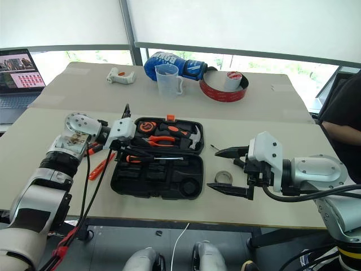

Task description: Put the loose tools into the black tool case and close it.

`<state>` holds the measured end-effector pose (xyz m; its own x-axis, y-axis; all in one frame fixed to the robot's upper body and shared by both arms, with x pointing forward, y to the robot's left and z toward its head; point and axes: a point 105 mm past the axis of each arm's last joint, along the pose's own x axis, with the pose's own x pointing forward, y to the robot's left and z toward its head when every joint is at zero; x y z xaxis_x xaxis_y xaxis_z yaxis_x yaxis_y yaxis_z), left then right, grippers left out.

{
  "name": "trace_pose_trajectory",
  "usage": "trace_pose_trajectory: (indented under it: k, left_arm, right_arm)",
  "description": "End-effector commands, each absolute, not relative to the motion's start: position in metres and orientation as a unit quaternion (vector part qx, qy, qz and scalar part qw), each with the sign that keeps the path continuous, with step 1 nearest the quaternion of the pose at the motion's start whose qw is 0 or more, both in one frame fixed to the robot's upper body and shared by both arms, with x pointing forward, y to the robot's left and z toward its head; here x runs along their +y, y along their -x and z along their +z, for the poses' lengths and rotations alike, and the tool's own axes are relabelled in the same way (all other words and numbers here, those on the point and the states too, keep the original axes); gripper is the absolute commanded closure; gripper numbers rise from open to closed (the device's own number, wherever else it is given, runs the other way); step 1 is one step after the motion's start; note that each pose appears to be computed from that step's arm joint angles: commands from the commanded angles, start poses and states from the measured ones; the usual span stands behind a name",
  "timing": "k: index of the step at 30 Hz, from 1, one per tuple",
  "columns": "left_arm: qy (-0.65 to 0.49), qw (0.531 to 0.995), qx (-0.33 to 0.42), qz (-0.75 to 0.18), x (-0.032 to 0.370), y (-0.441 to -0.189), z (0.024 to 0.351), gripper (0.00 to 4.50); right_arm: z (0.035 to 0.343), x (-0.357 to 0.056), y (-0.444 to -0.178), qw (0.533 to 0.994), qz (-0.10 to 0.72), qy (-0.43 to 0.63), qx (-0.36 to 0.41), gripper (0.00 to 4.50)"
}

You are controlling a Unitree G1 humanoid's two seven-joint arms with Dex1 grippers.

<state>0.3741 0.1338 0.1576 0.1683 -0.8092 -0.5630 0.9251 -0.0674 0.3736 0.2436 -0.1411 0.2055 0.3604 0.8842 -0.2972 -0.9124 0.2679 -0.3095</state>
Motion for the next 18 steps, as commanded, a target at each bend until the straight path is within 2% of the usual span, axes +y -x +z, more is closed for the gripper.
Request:
trace_pose_trajectory:
  k: [1,7,12,15,18]
  left_arm:
    - [-0.376,0.669,0.085,-0.636,0.133,-0.376,0.156,4.49]
    - [-0.409,0.66,0.119,-0.619,0.134,-0.38,0.137,4.49]
    - [-0.437,0.626,0.142,-0.63,0.138,-0.372,0.112,4.49]
    - [-0.435,0.634,0.14,-0.624,0.135,-0.375,0.108,4.49]
    - [-0.409,0.66,0.115,-0.62,0.13,-0.38,0.124,4.49]
  right_arm:
    - [0.212,-0.14,-0.242,0.791,0.566,0.231,0.02,0.0]
    - [0.217,-0.143,-0.248,0.8,0.552,0.233,0.012,0.0]
    - [0.215,-0.145,-0.25,0.807,0.546,0.225,0.014,0.0]
    - [0.211,-0.146,-0.251,0.81,0.542,0.224,0.018,0.0]
    - [0.209,-0.151,-0.255,0.82,0.526,0.225,0.023,0.0]
